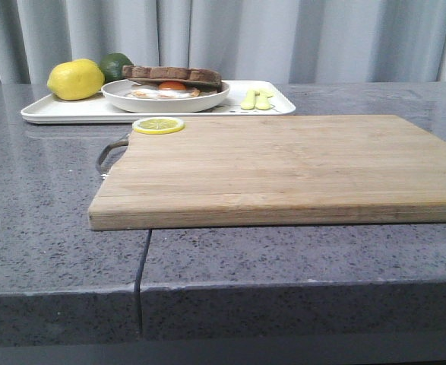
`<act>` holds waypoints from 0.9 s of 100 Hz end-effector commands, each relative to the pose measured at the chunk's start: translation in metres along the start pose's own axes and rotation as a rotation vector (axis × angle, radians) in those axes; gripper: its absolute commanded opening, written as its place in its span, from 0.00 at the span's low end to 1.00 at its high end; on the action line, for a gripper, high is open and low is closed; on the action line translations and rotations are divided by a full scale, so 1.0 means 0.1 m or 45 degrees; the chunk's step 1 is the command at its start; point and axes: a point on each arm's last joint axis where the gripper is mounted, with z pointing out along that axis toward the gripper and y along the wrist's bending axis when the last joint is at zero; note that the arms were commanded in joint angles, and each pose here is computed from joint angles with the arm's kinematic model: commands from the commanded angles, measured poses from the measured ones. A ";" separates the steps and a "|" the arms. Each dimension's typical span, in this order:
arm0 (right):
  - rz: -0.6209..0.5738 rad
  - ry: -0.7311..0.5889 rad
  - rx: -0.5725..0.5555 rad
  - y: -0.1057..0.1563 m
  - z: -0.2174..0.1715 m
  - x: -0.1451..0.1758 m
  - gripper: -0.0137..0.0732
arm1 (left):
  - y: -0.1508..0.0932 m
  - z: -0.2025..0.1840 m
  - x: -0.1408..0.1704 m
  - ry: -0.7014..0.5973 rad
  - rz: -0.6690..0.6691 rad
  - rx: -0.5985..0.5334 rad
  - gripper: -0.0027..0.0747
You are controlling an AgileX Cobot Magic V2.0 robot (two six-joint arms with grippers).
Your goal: Place bread and move sandwich to tray
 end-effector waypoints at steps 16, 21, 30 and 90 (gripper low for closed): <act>0.005 -0.117 0.027 -0.02 -0.02 -0.15 0.08 | -0.02 0.00 -0.13 -0.114 -0.014 0.012 0.01; 0.005 -0.117 0.027 -0.02 -0.02 -0.15 0.08 | -0.01 0.00 -0.09 -0.099 0.011 0.010 0.01; 0.005 -0.117 0.027 -0.02 -0.02 -0.15 0.08 | 0.02 -0.03 -0.02 -0.096 0.068 -0.022 0.01; 0.005 -0.117 0.027 -0.02 -0.02 -0.15 0.08 | 0.30 -0.50 0.80 -0.168 0.228 -0.448 0.01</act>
